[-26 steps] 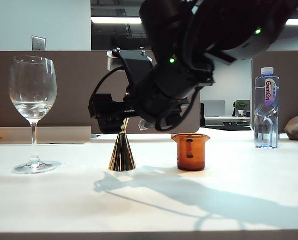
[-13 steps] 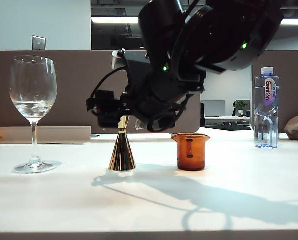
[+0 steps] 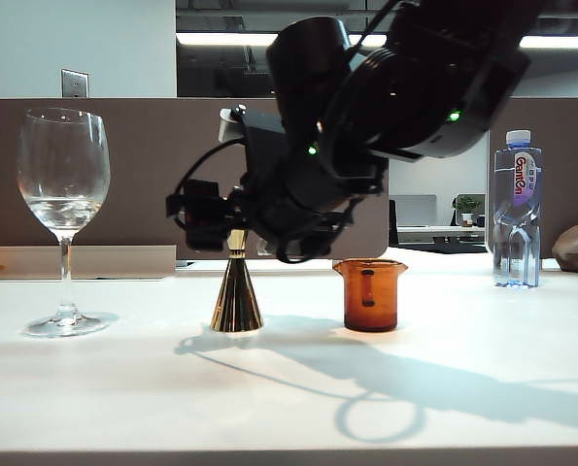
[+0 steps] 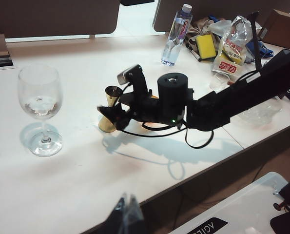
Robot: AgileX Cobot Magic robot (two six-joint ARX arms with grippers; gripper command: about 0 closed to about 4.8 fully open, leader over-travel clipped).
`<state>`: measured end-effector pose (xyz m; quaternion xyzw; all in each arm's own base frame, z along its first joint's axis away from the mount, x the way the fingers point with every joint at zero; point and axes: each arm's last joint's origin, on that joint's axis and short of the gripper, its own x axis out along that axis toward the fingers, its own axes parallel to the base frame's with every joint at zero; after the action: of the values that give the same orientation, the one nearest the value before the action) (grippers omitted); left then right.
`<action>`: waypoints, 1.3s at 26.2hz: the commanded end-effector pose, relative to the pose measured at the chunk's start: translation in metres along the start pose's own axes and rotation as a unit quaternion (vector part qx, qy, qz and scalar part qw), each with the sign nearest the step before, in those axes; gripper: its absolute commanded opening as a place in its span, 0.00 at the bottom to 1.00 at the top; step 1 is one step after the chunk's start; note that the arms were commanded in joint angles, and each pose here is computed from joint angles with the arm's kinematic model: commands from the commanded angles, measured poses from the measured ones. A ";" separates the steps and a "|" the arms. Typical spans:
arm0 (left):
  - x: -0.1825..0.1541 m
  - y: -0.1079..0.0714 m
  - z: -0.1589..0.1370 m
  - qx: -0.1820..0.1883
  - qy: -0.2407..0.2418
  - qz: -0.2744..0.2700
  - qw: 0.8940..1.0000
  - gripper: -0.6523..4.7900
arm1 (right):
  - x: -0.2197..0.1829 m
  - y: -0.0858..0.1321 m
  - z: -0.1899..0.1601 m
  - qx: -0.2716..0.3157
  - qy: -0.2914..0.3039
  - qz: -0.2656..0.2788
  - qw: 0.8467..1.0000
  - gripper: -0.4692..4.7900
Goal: Pick up the small amber measuring cup and pour the water in it into the jigger, then pick up the jigger and pour the water in it into the wine glass.
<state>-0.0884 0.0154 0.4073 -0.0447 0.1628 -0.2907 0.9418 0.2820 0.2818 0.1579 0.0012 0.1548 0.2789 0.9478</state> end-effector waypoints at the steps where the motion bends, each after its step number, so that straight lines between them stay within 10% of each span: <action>1: 0.000 0.000 0.000 0.000 0.002 -0.001 1.000 0.12 | 0.006 0.003 0.006 0.018 -0.014 0.016 1.000 0.78; 34: 0.000 0.000 0.000 0.000 0.002 -0.001 1.000 0.12 | 0.010 -0.001 -0.003 0.023 0.029 0.003 0.999 0.52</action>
<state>-0.0882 0.0153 0.4074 -0.0447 0.1630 -0.2907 0.9418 0.2892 0.2855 0.1487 0.0106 0.1958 0.2762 0.9409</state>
